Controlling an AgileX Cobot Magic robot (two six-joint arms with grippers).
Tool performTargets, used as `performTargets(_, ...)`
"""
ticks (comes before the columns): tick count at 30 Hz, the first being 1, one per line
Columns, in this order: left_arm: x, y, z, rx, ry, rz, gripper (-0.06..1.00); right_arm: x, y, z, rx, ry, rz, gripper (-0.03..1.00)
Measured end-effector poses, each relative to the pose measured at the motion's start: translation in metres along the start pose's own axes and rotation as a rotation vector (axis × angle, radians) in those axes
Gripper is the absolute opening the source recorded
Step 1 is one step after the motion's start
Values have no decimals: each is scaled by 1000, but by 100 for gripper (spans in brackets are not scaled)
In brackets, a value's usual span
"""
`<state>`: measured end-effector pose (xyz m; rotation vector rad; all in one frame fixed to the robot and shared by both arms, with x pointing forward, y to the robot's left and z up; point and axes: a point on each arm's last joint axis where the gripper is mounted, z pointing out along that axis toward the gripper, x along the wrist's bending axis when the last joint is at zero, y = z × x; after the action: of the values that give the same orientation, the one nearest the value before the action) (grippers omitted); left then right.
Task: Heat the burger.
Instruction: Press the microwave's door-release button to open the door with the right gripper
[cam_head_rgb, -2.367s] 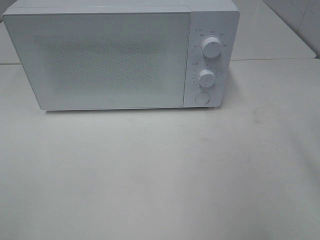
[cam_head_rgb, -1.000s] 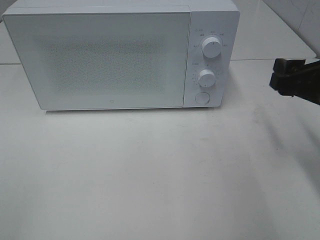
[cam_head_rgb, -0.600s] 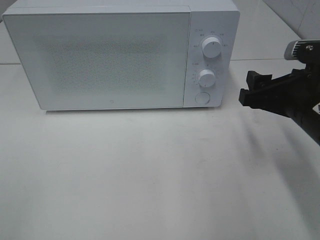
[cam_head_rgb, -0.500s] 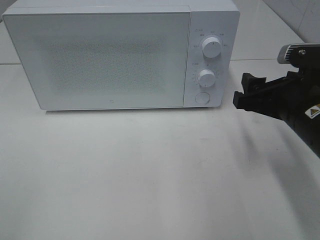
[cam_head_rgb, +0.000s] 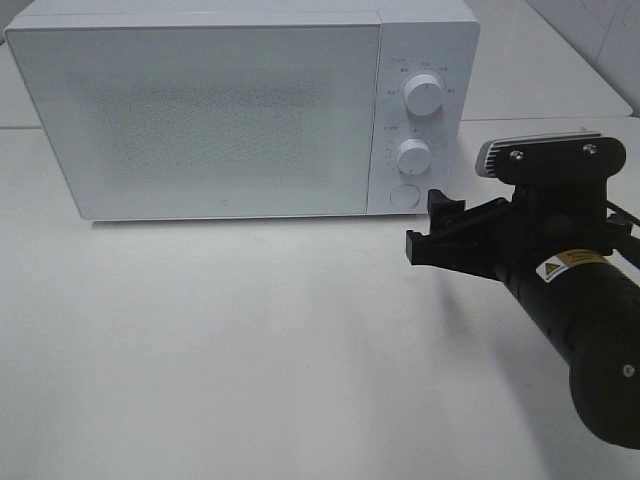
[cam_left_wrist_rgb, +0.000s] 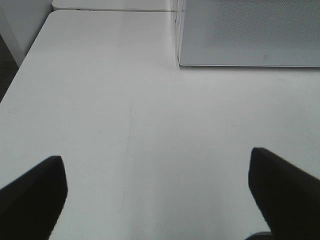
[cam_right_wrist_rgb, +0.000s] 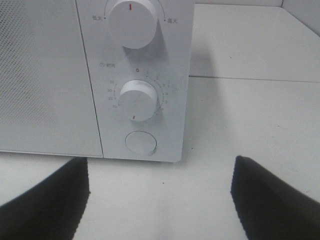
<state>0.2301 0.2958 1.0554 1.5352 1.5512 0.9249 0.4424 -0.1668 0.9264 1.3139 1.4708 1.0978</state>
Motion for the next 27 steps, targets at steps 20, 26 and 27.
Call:
performTargets(20,0,0,0,0,0,0,93,5,-9,-2,76,-4,473,67)
performTargets(26,0,0,0,0,0,0,93,6,-13,-3,127,-24,848,57)
performTargets(27,0,0,0,0,0,0,93,6,-14,-3,136,-34,971,52)
